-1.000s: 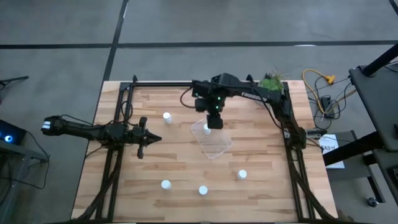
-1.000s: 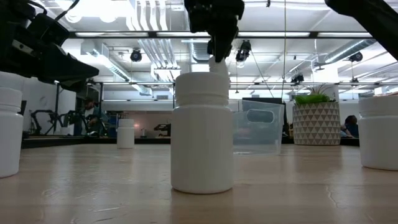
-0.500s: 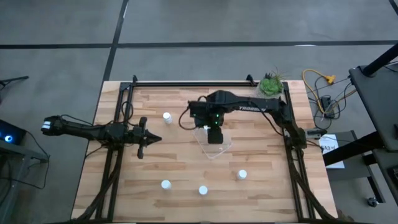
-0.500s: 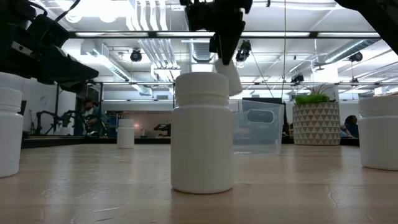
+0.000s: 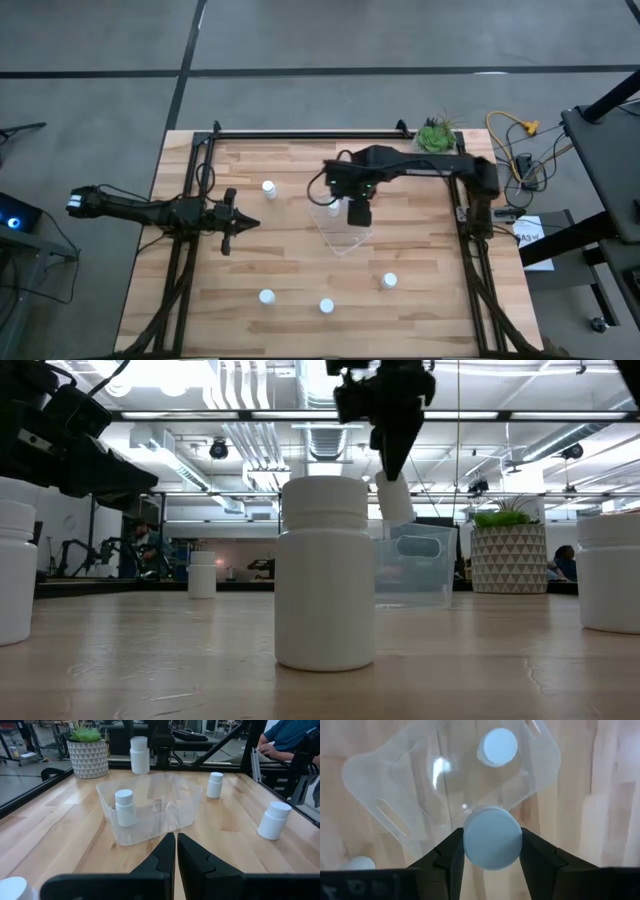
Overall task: Pick and place pill bottles into a basket
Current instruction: Put the white pill bottle into the transparent bin
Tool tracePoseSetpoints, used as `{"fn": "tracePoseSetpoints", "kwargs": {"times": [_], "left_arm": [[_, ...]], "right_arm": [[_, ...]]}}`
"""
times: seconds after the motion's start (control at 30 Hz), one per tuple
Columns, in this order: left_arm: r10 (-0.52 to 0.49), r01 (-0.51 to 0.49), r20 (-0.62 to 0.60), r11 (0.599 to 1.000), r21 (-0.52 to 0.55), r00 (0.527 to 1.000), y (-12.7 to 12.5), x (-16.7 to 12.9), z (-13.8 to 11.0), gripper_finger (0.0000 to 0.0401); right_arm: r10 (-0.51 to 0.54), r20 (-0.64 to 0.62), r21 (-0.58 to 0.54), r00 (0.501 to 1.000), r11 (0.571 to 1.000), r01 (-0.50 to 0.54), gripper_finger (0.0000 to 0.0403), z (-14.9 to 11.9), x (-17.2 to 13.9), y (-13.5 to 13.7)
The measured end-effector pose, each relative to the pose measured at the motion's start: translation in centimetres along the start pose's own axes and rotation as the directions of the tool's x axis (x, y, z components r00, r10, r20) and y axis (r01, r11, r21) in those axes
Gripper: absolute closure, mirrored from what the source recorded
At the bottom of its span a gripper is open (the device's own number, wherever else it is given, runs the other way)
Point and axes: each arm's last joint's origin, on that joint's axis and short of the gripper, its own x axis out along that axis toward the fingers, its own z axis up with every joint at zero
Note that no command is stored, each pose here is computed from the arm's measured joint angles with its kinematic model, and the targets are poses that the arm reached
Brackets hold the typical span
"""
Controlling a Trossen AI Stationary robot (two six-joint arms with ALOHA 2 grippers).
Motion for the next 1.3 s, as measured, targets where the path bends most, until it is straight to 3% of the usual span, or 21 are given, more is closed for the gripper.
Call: {"fn": "tracePoseSetpoints", "kwargs": {"times": [0.2,0.33,0.57,0.9,1.3], "left_arm": [[0.001,-0.001,0.004,1.0,-0.001,1.0,0.0,0.0,0.0,0.0401],[0.001,-0.001,0.007,1.0,-0.001,1.0,0.0,0.0,0.1,0.0401],[0.0,0.0,0.022,1.0,-0.003,1.0,0.0,0.0,0.2,0.0401],[-0.001,0.001,0.026,1.0,-0.004,1.0,0.0,0.0,0.3,0.0401],[-0.001,0.001,0.027,1.0,-0.004,1.0,0.0,0.0,0.3,0.0401]], "right_arm": [[0.099,0.246,-0.019,0.964,0.995,-0.097,0.0261,-3.1,-0.5,0.3],[0.107,0.343,-0.025,0.933,0.994,-0.104,0.0261,-4.9,0.5,0.3],[0.106,0.375,-0.02,0.921,0.994,-0.107,0.0261,-6.7,2.8,0.2],[0.098,0.412,-0.031,0.906,0.995,-0.093,0.0261,-7.1,5.3,-0.4],[0.143,0.431,-0.054,0.891,0.99,-0.132,0.0261,-6.0,3.3,-1.2]]}}
